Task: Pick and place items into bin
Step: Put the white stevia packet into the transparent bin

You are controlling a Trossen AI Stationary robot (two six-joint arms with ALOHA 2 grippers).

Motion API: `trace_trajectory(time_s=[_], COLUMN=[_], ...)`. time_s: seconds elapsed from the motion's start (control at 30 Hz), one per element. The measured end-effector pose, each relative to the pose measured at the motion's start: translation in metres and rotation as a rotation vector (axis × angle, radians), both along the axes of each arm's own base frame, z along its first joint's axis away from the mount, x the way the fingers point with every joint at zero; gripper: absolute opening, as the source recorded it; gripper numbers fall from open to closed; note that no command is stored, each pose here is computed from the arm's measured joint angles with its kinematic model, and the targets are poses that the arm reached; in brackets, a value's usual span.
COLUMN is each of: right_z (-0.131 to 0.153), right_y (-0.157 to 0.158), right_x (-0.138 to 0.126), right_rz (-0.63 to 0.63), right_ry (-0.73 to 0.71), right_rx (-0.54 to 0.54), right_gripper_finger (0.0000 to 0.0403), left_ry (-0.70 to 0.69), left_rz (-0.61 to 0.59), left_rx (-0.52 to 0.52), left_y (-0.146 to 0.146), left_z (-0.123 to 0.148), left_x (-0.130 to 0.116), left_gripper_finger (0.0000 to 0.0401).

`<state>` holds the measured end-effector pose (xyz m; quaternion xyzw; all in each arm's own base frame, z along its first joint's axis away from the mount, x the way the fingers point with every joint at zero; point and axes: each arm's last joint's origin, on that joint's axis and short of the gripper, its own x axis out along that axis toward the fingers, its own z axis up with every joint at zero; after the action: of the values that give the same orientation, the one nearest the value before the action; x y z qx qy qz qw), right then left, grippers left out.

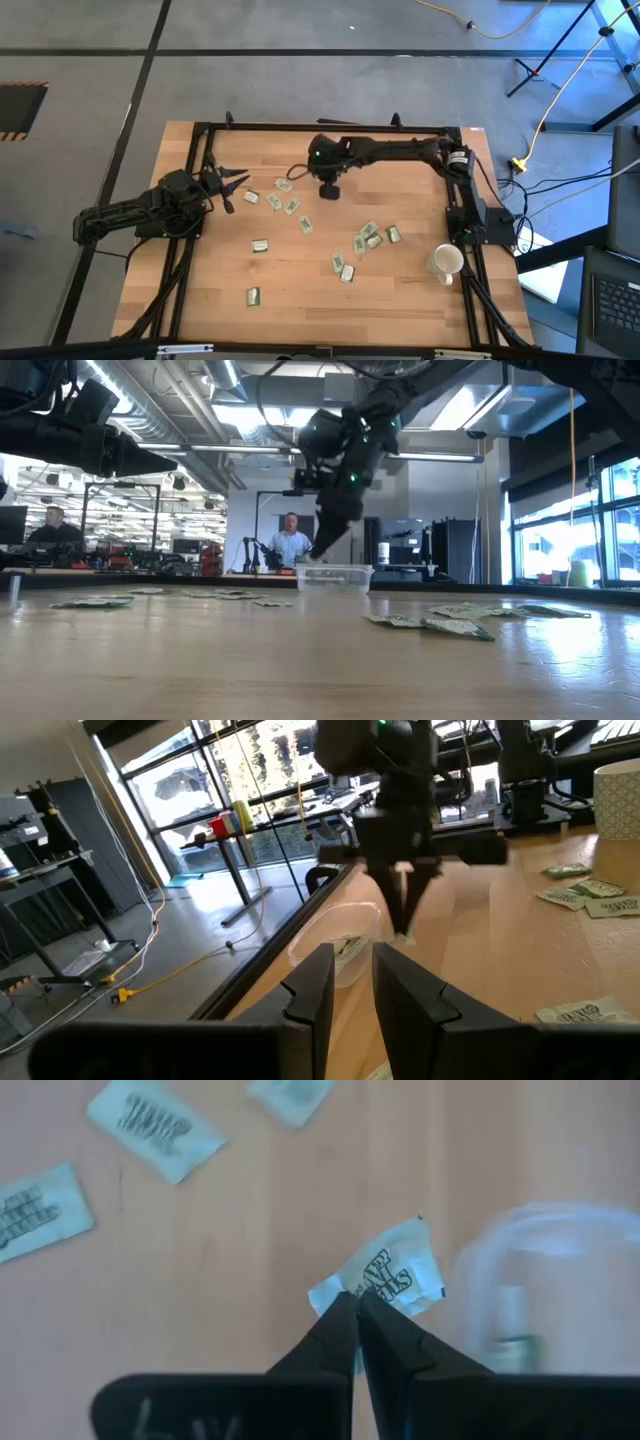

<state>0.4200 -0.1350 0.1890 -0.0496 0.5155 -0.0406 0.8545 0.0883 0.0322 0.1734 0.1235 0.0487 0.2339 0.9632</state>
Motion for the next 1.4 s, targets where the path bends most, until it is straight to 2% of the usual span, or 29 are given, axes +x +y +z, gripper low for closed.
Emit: trace_trajectory(time_s=[0.2, 0.47, 0.87, 1.2, 1.3, 1.4], right_z=[0.028, 0.019, -0.008, -0.011, -0.011, -0.012], right_y=[-0.04, -0.084, -0.086, -0.084, -0.084, -0.084], right_x=[-0.008, -0.034, -0.045, -0.047, -0.047, -0.047], right_rz=[-0.096, -0.254, -0.268, -0.273, -0.273, -0.274], right_ry=[-0.015, 0.008, 0.034, 0.055, 0.055, 0.056], right_rx=[-0.023, 0.01, 0.032, 0.044, 0.044, 0.045], right_gripper_finger=[0.0017, 0.0016, 0.0016, 0.0017, 0.003, 0.0059], left_ry=[0.0, 0.0, 0.0, 0.0, 0.0, 0.0], left_rz=[0.0, 0.0, 0.0, 0.0, 0.0, 0.0], left_rx=[0.0, 0.0, 0.0, 0.0, 0.0, 0.0], left_y=[0.0, 0.0, 0.0, 0.0, 0.0, 0.0], left_z=[0.0, 0.0, 0.0, 0.0, 0.0, 0.0], left_x=[0.0, 0.0, 0.0, 0.0, 0.0, 0.0], left_gripper_finger=[0.0068, 0.0068, 0.0068, 0.0068, 0.0068, 0.0068])
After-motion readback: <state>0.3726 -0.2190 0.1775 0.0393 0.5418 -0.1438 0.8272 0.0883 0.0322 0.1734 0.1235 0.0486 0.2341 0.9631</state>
